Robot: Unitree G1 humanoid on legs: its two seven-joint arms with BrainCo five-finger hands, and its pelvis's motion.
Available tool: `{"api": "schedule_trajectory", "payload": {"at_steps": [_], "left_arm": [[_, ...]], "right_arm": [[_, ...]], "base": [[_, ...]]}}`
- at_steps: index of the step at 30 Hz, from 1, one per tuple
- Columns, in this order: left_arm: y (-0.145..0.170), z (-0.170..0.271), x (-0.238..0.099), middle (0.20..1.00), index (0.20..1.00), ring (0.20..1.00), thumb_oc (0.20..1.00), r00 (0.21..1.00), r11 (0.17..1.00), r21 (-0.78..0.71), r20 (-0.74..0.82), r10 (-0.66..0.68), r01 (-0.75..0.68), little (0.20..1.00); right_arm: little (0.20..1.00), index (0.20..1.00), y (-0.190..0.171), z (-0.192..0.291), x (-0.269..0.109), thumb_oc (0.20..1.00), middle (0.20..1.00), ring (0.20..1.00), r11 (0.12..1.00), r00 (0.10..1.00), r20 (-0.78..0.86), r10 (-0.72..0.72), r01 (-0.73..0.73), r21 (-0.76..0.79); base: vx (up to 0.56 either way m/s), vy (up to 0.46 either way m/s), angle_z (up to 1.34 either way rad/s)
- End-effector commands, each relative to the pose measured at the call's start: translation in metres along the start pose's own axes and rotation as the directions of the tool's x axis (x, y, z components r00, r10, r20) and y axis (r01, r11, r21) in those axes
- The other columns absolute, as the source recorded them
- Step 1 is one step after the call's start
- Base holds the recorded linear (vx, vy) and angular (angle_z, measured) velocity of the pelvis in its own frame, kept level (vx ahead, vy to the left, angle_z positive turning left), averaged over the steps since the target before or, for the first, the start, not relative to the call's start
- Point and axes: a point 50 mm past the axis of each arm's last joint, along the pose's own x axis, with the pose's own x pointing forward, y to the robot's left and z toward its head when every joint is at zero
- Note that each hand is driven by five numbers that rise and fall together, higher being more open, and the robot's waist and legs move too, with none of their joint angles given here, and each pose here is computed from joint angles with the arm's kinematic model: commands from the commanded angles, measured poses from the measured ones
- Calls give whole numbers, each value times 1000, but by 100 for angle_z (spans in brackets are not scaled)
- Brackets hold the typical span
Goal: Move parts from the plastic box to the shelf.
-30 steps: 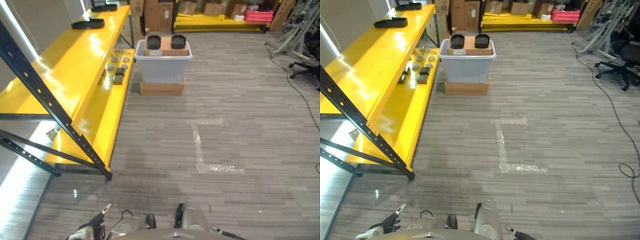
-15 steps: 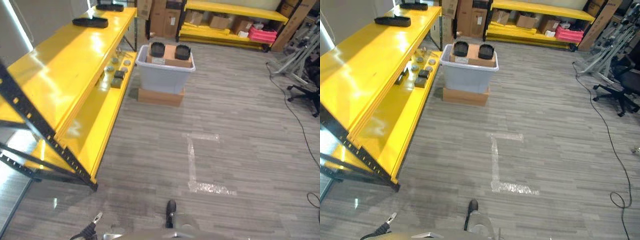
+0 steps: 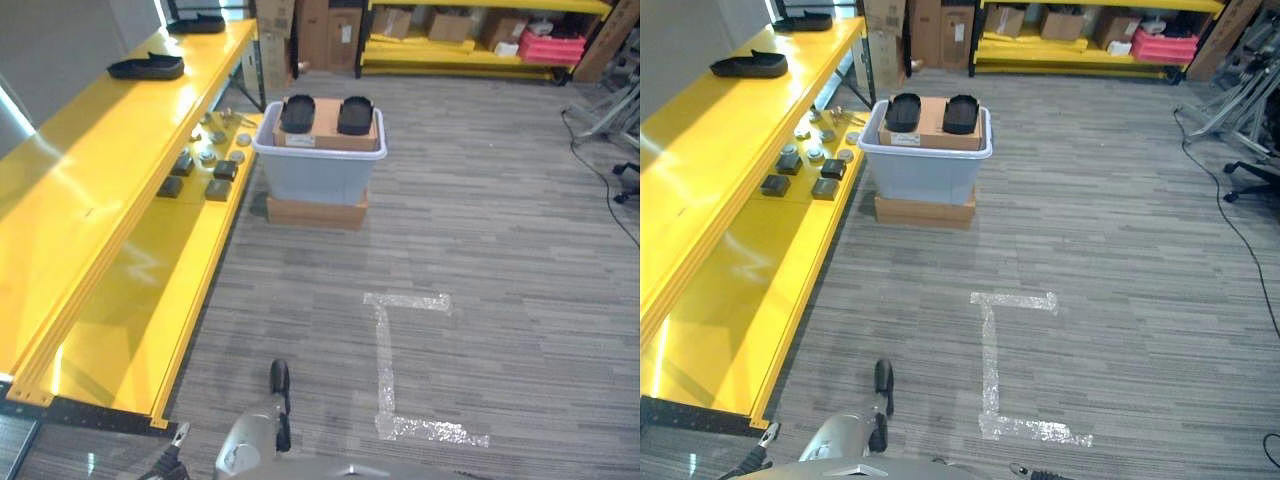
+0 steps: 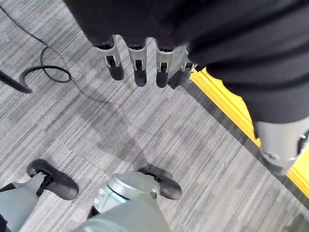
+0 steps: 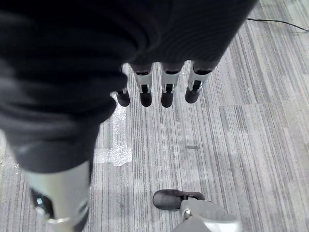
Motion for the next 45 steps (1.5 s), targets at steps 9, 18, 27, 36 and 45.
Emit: {"api": "schedule_trajectory", "payload": {"at_steps": [9, 18, 27, 36, 45], "left_arm": [[17, 14, -2, 1000, 1000, 1000, 1000, 994, 998, -40, 101, 45, -41, 1000], [-14, 37, 0, 1000, 1000, 1000, 1000, 991, 998, 69, 131, -21, 12, 1000], [8, 16, -3, 1000, 1000, 1000, 1000, 995, 983, 184, 95, -7, -11, 1000], [-5, -1, -1, 1000, 1000, 1000, 1000, 998, 985, 168, 57, -35, 25, 1000], [-22, 6, 0, 1000, 1000, 1000, 1000, 996, 987, 146, 56, -74, 65, 1000]], "right_arm": [[1000, 1000, 11, 29, -4, 1000, 1000, 1000, 998, 988, 146, 58, -55, -23], [1000, 1000, 35, 62, -15, 1000, 1000, 1000, 990, 954, 282, 106, -127, 54], [1000, 1000, 23, 40, -10, 1000, 1000, 1000, 985, 961, 254, 107, -138, 105], [1000, 1000, -3, 28, -3, 1000, 1000, 1000, 1000, 989, 150, 11, -14, 16], [1000, 1000, -15, 21, -2, 1000, 1000, 1000, 999, 993, 105, -43, 46, -20]], "base": [[534, 225, -47], [312, 26, 29], [563, -334, 30], [511, -255, 19], [279, 44, -9]]}}
